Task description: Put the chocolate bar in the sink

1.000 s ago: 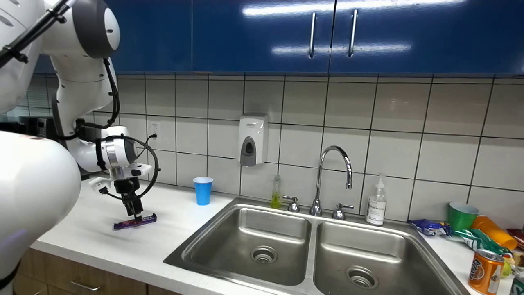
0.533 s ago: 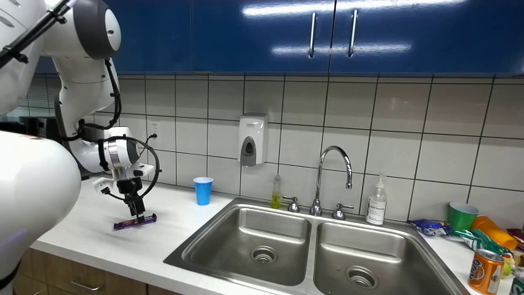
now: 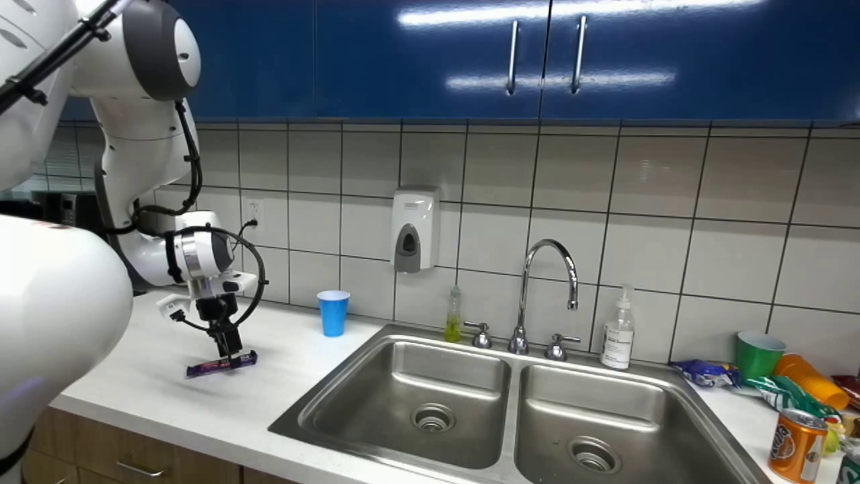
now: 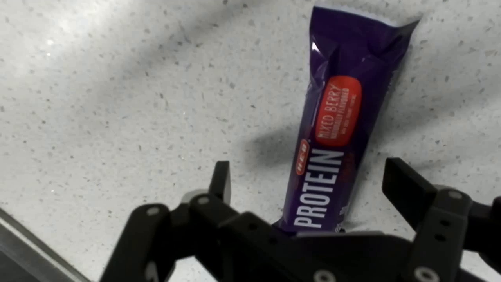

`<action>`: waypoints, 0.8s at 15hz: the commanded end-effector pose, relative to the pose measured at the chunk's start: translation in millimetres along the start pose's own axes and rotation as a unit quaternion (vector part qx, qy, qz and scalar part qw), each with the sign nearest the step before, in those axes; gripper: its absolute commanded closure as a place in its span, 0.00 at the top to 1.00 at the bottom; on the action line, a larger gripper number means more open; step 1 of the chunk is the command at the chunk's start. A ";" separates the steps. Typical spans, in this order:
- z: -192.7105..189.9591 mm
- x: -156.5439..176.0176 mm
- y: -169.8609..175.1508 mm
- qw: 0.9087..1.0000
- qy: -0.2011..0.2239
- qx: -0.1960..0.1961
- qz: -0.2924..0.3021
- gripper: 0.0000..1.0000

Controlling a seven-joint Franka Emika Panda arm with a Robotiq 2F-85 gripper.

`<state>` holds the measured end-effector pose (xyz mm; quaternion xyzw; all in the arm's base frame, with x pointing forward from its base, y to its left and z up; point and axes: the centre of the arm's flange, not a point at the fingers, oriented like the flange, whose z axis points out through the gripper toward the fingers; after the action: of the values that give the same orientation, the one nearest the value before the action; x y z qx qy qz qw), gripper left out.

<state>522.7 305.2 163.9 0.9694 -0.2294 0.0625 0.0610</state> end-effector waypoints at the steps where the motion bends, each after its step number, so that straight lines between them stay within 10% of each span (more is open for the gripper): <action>1: 1.2 5.0 -2.9 1.000 -0.003 -0.012 0.012 1.00; 4: 2.8 5.0 -2.8 1.000 -0.006 -0.014 0.011 1.00; 5: 3.2 5.0 -2.8 1.000 -0.006 -0.014 0.011 0.75; 12: 5.1 3.1 -6.0 1.000 -0.010 -0.010 0.010 0.27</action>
<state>525.6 306.5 160.2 0.9690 -0.2310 0.0592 0.0644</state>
